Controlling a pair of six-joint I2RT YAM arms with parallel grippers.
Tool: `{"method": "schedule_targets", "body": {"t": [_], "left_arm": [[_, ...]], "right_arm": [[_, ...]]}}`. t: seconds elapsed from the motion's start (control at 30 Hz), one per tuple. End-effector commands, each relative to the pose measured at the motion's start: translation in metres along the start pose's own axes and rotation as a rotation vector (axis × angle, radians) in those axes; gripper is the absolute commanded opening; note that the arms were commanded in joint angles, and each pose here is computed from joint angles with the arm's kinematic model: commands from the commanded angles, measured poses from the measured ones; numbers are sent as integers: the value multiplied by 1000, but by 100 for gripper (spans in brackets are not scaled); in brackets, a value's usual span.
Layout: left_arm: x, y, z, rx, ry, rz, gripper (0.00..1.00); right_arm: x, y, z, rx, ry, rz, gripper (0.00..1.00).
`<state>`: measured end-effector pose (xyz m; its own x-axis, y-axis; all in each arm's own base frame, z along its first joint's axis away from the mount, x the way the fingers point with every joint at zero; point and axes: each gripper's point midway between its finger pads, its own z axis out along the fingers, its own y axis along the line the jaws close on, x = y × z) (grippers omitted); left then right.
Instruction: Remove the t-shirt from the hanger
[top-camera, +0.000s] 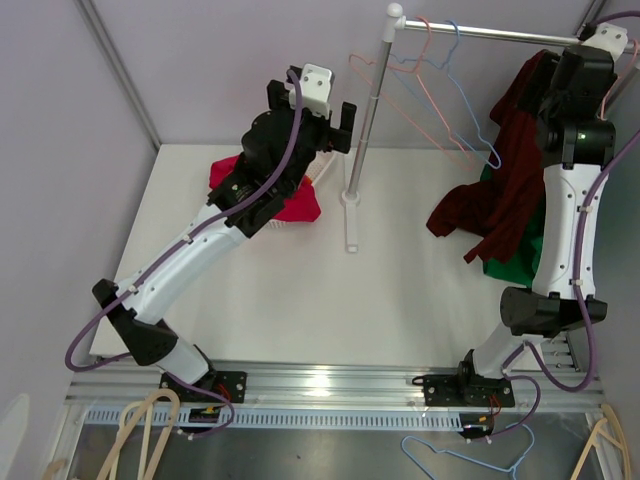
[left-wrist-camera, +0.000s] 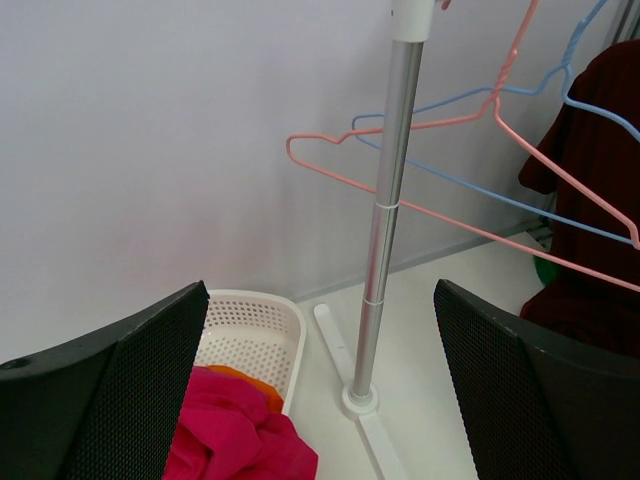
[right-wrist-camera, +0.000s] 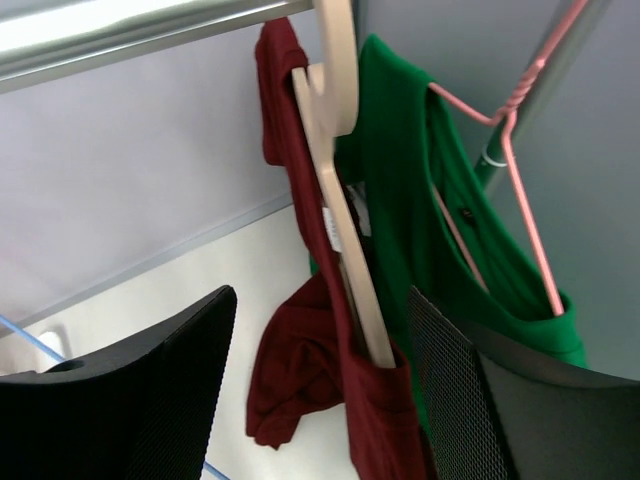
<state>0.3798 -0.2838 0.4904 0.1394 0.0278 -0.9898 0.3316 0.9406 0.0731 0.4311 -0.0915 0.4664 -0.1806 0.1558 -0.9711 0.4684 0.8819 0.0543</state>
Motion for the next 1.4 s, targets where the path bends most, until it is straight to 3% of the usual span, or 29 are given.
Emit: {"method": "schedule_targets", "body": {"t": [0.0,0.43,0.47,0.5,0.57,0.7,0.77,1.37], "left_arm": [[-13,-3,-1,3,-49,6,100],[-18,-15,11,39,-96,12,99],[-19,-15,11,39,-96,15,100],[-19,-15,12,37,-97,19,100],[-20,-15,14,35,-114,22,100],[-18,-17,18,35,-113,35,99],[-15,-19,19,36,-107,37,100],[-30,-41,-2,69,-132,70,99]], "right_arm": [[-11,-9,1,35,-33,-30,72],[3,-12,56,51,-24,-43,65],[2,-10,58,38,-28,-41,61],[0,-8,62,34,-38,-37,50],[-2,-6,65,29,-51,-37,44],[-9,3,75,-7,-80,-43,12],[-15,7,74,-28,-98,-39,4],[-81,38,1,-149,-302,-93,1]]}}
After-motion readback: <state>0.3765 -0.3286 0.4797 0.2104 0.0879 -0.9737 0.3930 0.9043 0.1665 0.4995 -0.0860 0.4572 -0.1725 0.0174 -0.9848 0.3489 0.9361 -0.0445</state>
